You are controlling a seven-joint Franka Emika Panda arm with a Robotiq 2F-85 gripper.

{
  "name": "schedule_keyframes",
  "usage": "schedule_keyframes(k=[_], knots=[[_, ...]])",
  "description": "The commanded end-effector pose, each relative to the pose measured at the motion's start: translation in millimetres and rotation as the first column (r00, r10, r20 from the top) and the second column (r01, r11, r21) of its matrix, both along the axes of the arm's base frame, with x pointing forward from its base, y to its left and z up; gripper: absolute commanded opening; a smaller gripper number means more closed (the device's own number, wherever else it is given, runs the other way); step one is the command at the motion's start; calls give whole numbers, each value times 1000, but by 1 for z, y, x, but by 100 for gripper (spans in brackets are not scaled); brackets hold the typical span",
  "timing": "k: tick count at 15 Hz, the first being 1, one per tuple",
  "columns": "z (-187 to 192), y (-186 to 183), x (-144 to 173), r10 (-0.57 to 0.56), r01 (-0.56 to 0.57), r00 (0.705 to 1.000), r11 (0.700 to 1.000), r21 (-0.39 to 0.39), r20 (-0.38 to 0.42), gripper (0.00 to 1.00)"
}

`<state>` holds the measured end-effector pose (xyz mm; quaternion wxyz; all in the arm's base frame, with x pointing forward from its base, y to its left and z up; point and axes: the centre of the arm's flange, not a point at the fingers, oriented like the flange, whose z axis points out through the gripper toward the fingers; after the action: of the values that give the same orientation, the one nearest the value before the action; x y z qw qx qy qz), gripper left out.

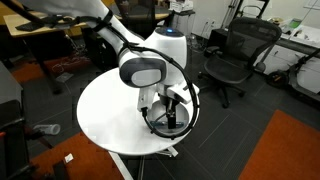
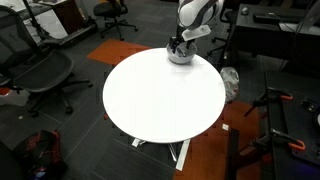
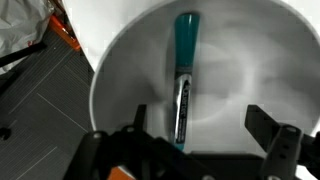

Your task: Remove the marker from the bowl and put it on the table

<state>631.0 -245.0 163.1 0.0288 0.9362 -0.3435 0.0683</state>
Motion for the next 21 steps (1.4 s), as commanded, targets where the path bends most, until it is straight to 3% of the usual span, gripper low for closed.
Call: schedule_keyframes(k=[1, 2, 3, 13, 15, 21], knots=[[-3, -5, 11, -28, 28, 999, 1000, 6, -20, 100], [-5, -5, 12, -27, 27, 999, 1000, 12, -23, 94], [-7, -5, 12, -28, 28, 999, 1000, 13, -26, 74], [-8, -4, 20, -25, 26, 999, 999, 28, -46, 0], [2, 1, 18, -26, 28, 998, 999, 36, -61, 5], [62, 19, 7, -30, 31, 999, 999, 22, -28, 5]])
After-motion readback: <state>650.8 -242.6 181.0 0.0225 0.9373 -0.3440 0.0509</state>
